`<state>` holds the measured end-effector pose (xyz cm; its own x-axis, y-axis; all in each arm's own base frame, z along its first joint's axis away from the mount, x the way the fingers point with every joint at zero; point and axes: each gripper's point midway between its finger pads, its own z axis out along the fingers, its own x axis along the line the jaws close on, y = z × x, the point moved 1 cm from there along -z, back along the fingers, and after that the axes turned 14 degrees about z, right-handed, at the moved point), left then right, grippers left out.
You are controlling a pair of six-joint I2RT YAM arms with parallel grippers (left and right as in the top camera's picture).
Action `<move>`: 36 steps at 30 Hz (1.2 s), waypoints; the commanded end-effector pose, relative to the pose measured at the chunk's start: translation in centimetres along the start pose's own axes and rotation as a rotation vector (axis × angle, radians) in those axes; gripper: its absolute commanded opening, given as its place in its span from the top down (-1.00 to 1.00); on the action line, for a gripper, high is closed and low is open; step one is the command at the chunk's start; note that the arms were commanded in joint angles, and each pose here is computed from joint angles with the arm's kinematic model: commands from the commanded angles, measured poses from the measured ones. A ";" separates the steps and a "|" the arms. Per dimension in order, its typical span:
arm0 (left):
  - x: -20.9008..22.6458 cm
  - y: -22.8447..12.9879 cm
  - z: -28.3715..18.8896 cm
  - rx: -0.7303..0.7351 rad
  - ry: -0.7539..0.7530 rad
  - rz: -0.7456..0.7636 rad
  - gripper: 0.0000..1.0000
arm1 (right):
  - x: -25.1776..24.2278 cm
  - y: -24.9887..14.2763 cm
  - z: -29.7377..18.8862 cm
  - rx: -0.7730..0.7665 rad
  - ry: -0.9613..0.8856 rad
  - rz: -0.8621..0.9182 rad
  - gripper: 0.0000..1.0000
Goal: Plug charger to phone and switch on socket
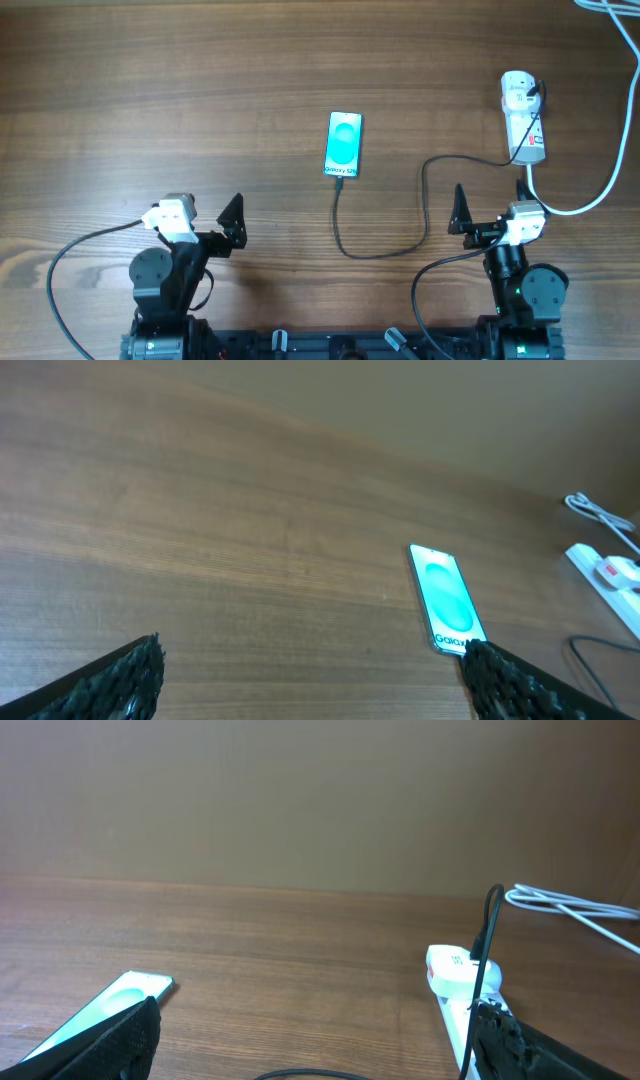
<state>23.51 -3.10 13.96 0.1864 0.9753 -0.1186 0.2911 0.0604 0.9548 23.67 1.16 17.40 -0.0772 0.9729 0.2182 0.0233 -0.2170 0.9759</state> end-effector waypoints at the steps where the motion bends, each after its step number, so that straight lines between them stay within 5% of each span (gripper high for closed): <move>1: -0.1 0.1 -0.4 -0.080 -0.004 0.060 -1.00 | -0.3 0.2 -0.1 -0.013 -0.016 -0.010 -1.00; 11: 0.1 4.5 -1.5 -0.327 0.034 0.117 -1.00 | -0.3 0.2 -0.1 -0.013 -0.016 -0.010 -1.00; 18: 1.4 2.0 -0.9 -0.211 0.119 0.266 -1.00 | -0.3 0.2 -0.1 -0.013 -0.016 -0.010 -1.00; 25: 3.1 1.9 -1.1 -0.198 0.223 0.218 -1.00 | -0.3 0.2 -0.1 -0.013 -0.016 -0.010 -1.00; 36: 2.3 1.8 -0.9 -0.188 0.198 0.335 -1.00 | -0.3 0.2 -0.1 -0.013 -0.016 -0.010 -1.00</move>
<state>23.62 -0.59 15.94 0.0564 0.9789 0.1965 0.0633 -0.1999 0.9778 23.67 1.16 17.40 -0.0772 0.9729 0.2182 0.0233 -0.2170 0.9759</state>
